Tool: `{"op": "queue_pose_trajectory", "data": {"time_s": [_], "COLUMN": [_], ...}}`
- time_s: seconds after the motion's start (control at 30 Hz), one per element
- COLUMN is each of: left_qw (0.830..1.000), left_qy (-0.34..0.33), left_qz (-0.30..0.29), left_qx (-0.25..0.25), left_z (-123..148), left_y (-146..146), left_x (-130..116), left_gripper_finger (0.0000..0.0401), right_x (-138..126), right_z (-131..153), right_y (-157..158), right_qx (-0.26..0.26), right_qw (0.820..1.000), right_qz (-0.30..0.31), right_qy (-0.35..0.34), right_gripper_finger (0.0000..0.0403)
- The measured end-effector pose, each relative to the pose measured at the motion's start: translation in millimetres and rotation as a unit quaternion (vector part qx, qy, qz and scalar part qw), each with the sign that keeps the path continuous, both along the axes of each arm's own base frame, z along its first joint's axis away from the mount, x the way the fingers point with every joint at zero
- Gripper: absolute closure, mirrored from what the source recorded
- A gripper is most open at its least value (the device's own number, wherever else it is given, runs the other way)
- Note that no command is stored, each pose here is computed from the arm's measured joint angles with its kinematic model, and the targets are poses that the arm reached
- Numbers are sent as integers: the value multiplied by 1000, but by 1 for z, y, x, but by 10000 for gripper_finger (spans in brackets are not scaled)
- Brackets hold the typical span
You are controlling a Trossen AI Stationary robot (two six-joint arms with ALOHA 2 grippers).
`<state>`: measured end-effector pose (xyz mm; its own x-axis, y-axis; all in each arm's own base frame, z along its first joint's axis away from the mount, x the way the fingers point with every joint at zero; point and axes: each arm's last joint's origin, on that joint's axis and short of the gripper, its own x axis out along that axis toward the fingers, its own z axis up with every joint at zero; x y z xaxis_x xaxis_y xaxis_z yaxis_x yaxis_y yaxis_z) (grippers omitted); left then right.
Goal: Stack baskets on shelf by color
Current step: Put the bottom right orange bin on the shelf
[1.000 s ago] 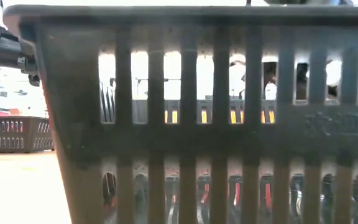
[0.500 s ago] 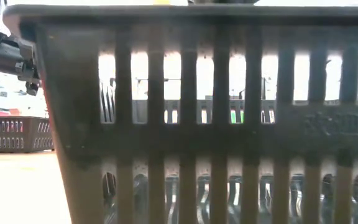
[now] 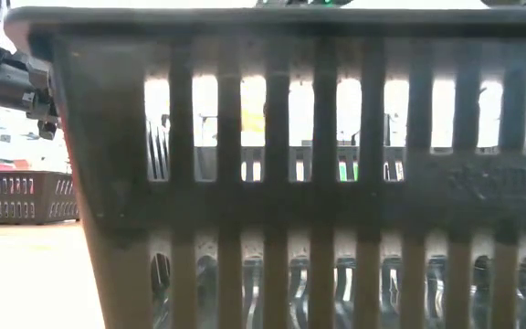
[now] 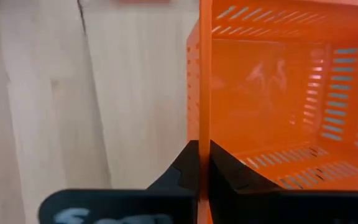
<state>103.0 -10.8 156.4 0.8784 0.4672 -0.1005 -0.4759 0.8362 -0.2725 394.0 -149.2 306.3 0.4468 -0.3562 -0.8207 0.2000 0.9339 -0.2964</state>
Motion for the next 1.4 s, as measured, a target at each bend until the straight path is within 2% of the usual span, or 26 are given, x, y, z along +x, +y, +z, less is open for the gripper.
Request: {"op": "queue_pose_trajectory", "data": {"time_s": [0.17,0.3,0.43,0.7,0.83,0.93,1.17,1.4], "left_qw": [1000,1000,1000,1000,1000,1000,1000,999], "left_qy": [0,0,0,-3,-2,-2,-1,8], "left_qz": [0,-5,-12,-17,-27,-28,-28,-30], "left_qx": [0,-1,-2,-10,-11,-11,-8,19], "left_z": [0,0,0,0,0,0,0,1], "left_y": [0,0,-1,-1,-1,-1,-1,-1], "left_x": [0,0,0,0,1,1,1,1], "left_gripper_finger": [345,345,345,345,345,345,345,345], "right_x": [12,10,9,3,-1,-2,-5,-12], "right_z": [-38,-55,-57,-74,-86,-93,-86,-48], "right_y": [-1,-3,-3,3,4,5,8,21], "right_qx": [29,53,100,137,136,134,128,101], "right_qw": [997,993,990,982,980,980,981,988], "right_qz": [0,-14,-5,6,10,25,38,64], "right_qy": [66,108,101,131,145,148,142,94], "right_gripper_finger": [402,402,402,402,396,378,324,286]}}
